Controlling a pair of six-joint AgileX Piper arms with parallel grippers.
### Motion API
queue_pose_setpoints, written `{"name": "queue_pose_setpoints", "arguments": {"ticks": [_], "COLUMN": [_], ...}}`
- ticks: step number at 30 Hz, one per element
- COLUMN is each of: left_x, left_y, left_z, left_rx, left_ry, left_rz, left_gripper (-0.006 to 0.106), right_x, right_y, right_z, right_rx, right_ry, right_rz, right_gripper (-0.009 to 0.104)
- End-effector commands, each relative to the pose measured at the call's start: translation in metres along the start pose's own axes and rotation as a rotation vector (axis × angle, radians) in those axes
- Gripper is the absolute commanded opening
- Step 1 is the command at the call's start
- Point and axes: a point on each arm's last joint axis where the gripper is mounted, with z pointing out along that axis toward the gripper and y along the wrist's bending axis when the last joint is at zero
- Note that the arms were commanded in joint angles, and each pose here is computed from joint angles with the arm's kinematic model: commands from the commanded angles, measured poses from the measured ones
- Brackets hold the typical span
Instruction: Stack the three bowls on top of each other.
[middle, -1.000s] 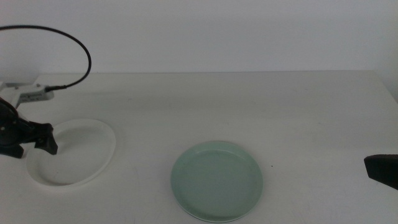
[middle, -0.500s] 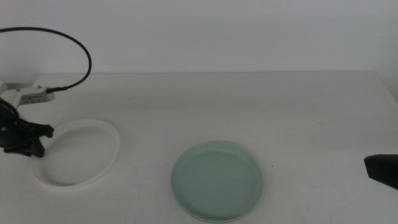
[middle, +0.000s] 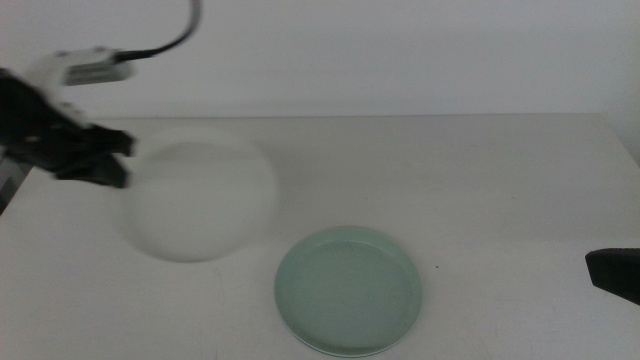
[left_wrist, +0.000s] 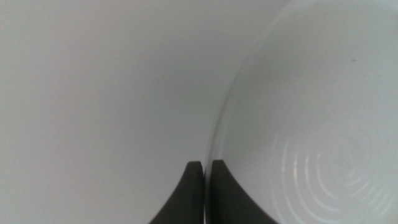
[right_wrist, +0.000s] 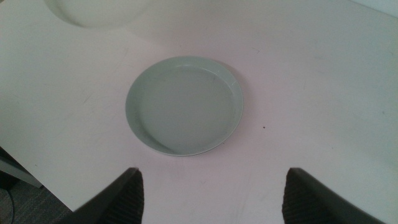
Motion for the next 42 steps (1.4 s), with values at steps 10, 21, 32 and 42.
{"name": "queue_pose_setpoints", "arguments": {"ticks": [10,21,32,42], "left_x": [-0.001,0.011,0.017,-0.013], "left_y": [-0.140,-0.168,-0.162,-0.157], "left_z": [0.033,0.097,0.103,0.028], "left_rx": [0.193,0.215,0.169,0.144], "left_ry": [-0.008,0.081,0.146,-0.106], "left_rz": [0.140,0.144,0.190,0.257], "left_gripper": [0.000,0.000,0.032,0.105], "right_x": [-0.010,-0.010,-0.010,-0.010], "right_y": [0.000,0.000,0.000,0.000], "right_z": [-0.005,-0.005,-0.005,-0.005], "right_rx": [0.009,0.009,0.009,0.009], "right_ry": [-0.079,-0.079,-0.079,-0.079], "right_rz": [-0.010,-0.010,-0.010,-0.010], "right_gripper": [0.056,0.056,0.056,0.056]}}
